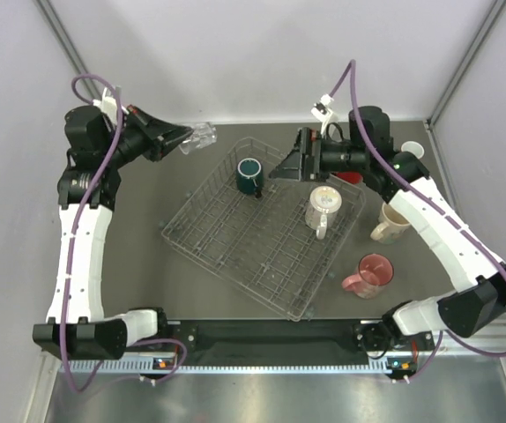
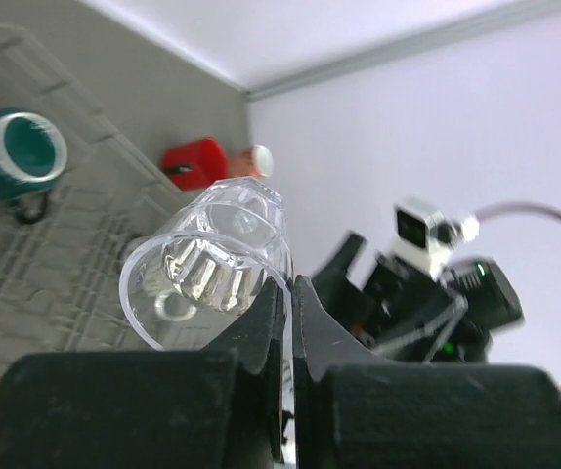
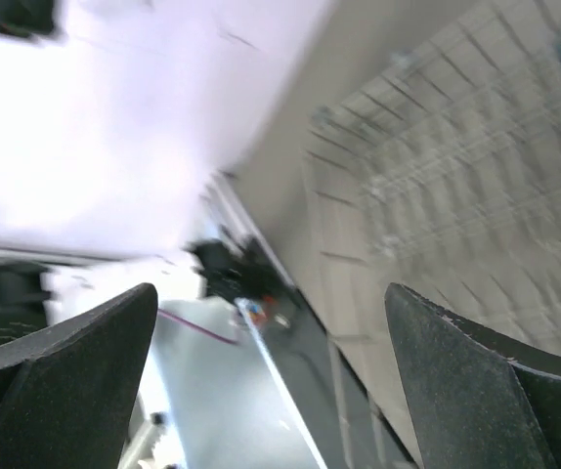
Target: Load the cups into the dish rack
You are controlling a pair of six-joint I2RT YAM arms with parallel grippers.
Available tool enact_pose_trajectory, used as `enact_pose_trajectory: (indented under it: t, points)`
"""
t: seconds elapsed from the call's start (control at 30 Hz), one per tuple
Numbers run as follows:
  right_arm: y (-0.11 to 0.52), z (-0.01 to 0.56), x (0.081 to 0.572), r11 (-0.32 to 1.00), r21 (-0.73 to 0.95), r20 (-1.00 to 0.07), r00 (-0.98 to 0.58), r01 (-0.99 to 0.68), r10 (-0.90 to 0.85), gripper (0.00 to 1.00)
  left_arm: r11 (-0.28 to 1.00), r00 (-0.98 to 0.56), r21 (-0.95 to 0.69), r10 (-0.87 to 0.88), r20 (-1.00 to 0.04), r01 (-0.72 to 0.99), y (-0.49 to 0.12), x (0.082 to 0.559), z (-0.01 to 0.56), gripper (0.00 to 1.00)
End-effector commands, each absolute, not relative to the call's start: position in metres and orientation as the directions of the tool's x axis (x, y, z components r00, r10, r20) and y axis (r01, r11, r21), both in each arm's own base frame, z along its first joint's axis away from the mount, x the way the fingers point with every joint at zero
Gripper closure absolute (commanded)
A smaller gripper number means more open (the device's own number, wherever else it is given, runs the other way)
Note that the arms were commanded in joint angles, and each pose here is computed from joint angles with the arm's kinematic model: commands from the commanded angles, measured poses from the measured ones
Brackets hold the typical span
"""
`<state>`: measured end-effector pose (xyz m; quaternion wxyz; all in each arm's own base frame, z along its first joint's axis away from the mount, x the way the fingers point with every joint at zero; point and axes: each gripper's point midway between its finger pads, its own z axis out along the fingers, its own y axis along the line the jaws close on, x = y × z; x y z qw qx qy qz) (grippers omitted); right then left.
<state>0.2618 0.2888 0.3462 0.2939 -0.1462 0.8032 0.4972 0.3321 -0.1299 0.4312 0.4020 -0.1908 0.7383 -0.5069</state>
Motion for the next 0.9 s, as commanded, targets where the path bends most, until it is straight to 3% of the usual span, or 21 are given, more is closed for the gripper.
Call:
enact_pose_trajectory:
  t: [0.0,0.2,0.33,0.87]
  points:
    - [0.307,0.417,0.257,0.228,0.770,-0.635,-0.753,-0.596,0.172,0.00,0.333,-0.556,-0.812,-0.600,-0.575,0.479,-0.152,0.285,0.500,1.00]
    - [0.339,0.446,0.272,0.098,0.840,-0.540,-0.806,-0.533,0.242,0.00,0.222,-0.578,-0.740,-0.499,-0.646,0.635,-0.183,0.243,0.520,1.00]
    - [0.350,0.489,0.269,-0.003,0.801,-0.573,-0.769,-0.598,0.285,0.00,0.186,-0.581,-0.711,-0.458,-0.673,0.678,-0.193,0.228,0.524,1.00]
    - [0.357,0.539,0.258,-0.166,0.806,-0.471,-0.786,-0.568,0.401,0.03,0.195,-0.549,-0.696,-0.484,-0.681,0.691,-0.196,0.236,0.538,1.00]
